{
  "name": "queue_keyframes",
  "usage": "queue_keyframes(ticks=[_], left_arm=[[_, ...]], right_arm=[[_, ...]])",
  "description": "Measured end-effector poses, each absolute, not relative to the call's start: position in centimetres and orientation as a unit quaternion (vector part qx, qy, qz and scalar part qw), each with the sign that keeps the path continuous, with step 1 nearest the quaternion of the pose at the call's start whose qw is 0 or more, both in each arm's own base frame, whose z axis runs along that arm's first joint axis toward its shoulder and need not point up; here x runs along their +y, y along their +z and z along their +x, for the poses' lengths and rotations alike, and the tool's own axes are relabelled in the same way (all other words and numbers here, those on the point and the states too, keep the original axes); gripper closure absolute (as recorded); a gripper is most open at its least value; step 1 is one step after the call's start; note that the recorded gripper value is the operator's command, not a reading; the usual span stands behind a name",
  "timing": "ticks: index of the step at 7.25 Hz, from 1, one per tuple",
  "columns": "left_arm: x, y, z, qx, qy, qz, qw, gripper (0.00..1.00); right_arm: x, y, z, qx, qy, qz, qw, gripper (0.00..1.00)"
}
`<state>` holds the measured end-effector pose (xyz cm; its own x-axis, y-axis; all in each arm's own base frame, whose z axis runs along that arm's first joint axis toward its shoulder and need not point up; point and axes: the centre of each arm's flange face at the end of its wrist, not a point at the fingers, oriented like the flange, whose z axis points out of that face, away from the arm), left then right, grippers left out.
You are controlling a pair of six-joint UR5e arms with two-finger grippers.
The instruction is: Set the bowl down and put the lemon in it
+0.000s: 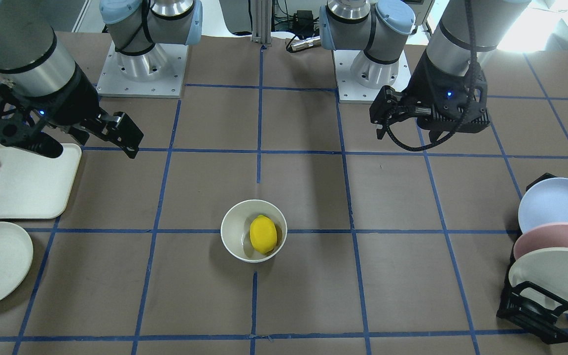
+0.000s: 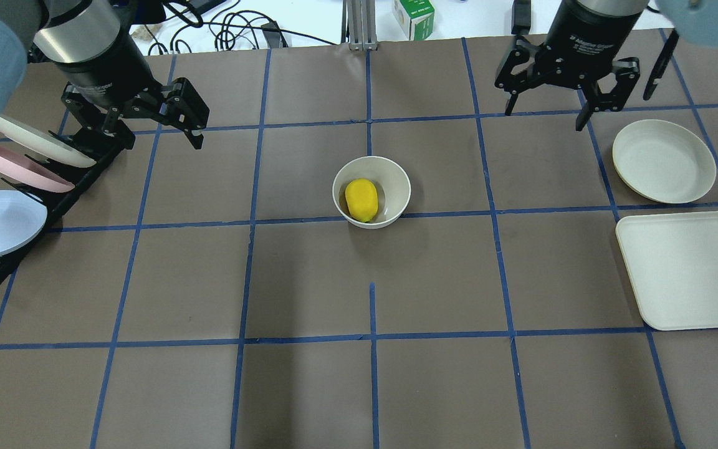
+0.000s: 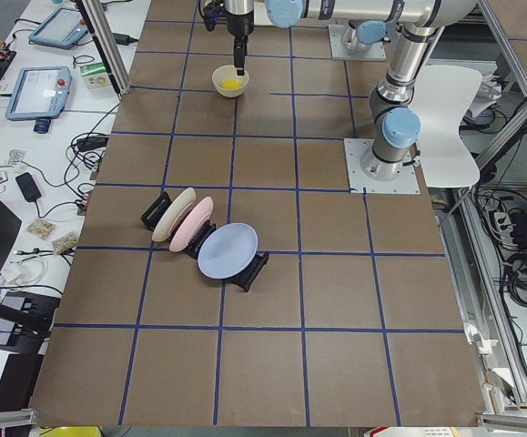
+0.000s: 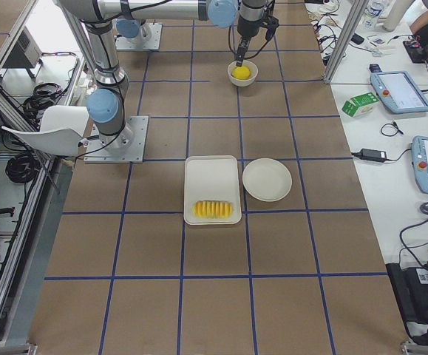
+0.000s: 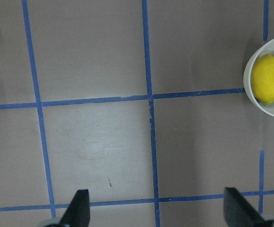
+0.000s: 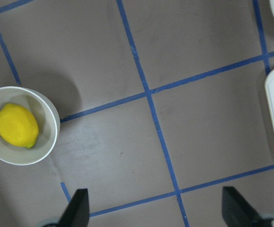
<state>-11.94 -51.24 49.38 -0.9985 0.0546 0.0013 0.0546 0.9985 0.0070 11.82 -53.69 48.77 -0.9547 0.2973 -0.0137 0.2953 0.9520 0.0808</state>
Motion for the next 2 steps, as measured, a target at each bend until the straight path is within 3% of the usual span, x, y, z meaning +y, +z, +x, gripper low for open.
queue_keyframes(ticks=[2], left_arm=[[-51.24, 49.38, -11.93, -1.0, -0.004, -0.027, 0.0, 0.0]], right_arm=[[-51.71, 48.59, 11.32, 0.987, 0.05, 0.15, -0.006, 0.0]])
